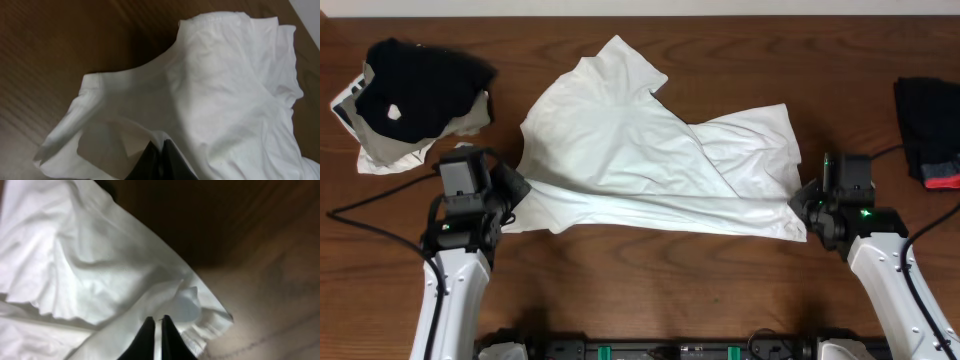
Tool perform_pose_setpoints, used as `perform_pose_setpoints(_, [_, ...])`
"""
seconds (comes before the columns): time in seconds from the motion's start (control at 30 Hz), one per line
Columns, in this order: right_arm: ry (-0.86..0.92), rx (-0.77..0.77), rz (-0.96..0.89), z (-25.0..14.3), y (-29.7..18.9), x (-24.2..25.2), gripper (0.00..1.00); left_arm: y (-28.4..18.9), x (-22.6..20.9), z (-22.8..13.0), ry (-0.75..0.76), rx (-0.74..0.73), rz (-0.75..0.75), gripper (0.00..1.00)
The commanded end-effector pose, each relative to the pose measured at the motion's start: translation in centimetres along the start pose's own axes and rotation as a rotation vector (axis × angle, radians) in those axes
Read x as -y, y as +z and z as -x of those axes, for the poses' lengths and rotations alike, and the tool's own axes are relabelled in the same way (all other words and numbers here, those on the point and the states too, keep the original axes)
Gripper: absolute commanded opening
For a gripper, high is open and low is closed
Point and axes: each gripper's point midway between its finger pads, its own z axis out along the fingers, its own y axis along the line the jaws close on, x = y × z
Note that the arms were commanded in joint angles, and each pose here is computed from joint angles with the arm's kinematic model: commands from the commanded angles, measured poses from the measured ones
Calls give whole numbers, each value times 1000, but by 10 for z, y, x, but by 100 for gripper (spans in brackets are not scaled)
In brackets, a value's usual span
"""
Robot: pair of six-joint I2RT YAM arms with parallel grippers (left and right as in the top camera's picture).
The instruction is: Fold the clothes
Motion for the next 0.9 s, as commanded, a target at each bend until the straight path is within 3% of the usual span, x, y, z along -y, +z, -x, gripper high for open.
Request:
perform_pose_setpoints(0.0, [10,56,11,15,-3,-5,1,5,1,11,1,34,18,6])
perform_pose_setpoints(0.4, [-42,28,95,17,20,-30,1,40,-4,8,-1,-4,49,6])
perform_pose_setpoints(0.53, [-225,-55,221,2,28,-55,7,50,-4,9,-2,-2,48,6])
perform_pose_setpoints(0.7, [-329,-86,203,-7,29,-48,22,63,-10,3,-3,-31,72,6])
perform_pose_setpoints(0.87, [-518,-196,256,-36,24,-47,27,76,-17,-5,-5,-64,100,6])
